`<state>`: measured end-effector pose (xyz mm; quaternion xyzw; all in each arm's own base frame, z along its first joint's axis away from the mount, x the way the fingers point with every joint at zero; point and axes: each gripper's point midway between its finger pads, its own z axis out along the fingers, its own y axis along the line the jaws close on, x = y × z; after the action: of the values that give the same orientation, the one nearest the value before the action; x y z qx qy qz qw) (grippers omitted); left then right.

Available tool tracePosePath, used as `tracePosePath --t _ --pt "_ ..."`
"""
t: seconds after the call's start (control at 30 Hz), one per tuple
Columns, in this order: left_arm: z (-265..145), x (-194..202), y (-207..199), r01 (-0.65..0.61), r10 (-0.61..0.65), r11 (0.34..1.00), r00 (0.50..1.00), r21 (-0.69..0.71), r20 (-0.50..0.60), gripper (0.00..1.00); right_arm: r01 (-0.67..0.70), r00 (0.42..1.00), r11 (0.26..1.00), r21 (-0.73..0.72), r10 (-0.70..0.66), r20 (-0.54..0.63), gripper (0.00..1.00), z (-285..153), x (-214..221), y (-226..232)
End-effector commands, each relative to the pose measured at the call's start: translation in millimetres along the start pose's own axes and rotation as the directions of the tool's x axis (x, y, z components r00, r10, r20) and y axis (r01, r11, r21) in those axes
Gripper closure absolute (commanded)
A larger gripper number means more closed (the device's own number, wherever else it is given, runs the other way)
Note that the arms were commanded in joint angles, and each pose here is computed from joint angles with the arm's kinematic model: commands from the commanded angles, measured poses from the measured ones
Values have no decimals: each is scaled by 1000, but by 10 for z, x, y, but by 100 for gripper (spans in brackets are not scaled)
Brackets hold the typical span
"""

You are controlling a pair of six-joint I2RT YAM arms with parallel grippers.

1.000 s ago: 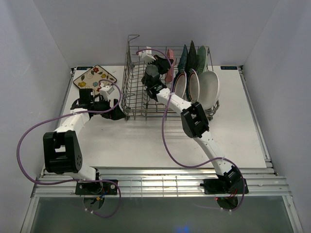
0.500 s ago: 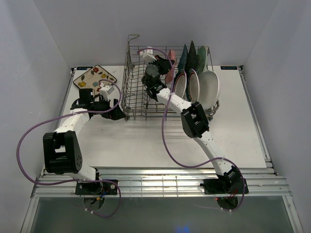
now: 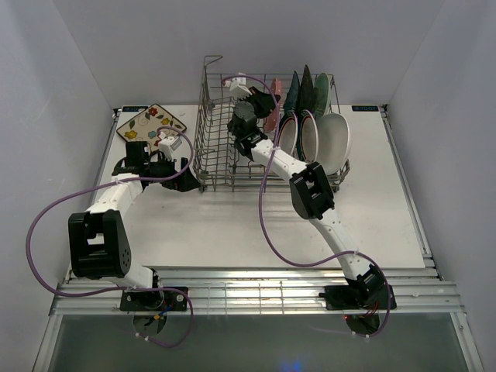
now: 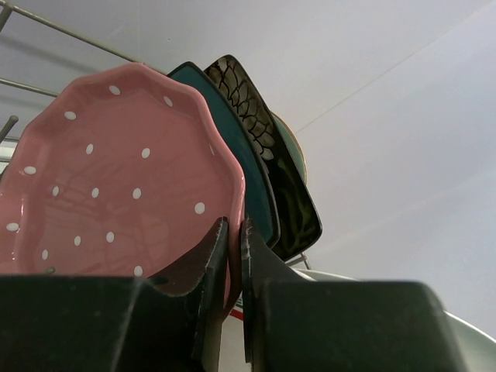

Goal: Load the plates into the dish rack
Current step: Insert the plate into the dish rack.

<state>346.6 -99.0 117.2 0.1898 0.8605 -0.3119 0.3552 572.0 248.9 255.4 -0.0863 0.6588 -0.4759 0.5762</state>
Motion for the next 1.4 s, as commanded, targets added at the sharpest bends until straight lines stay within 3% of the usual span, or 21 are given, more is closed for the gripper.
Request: tracePosePath --t 0.0,0.37,0.77,0.83,0.9,1.0,1.37 --pt "-56 -122 -69 -49 49 999 998 6 38 2 -93 996 995 40 93 -3 92 213 -5 -163" --pt "-83 -120 -91 -61 60 998 997 6 44 2 -128 989 992 -7 129 70 92 294 -41 58" --pt "-69 -101 -72 -62 62 998 997 1 36 2 -141 980 987 -81 151 131 83 252 -88 325" --pt "-73 -98 -66 -59 59 998 998 -1 36 2 -143 979 986 -83 154 137 75 233 -101 321" --pt "-76 -104 -75 -63 63 998 997 -1 37 2 -161 976 984 -81 171 137 56 216 -131 276" --pt "-72 -93 -67 -61 61 998 998 -3 34 2 -182 971 980 -86 192 143 41 175 -192 224" --pt "-87 -108 -38 -65 66 998 997 -25 35 2 -265 947 957 -119 281 158 37 -23 -572 -280"
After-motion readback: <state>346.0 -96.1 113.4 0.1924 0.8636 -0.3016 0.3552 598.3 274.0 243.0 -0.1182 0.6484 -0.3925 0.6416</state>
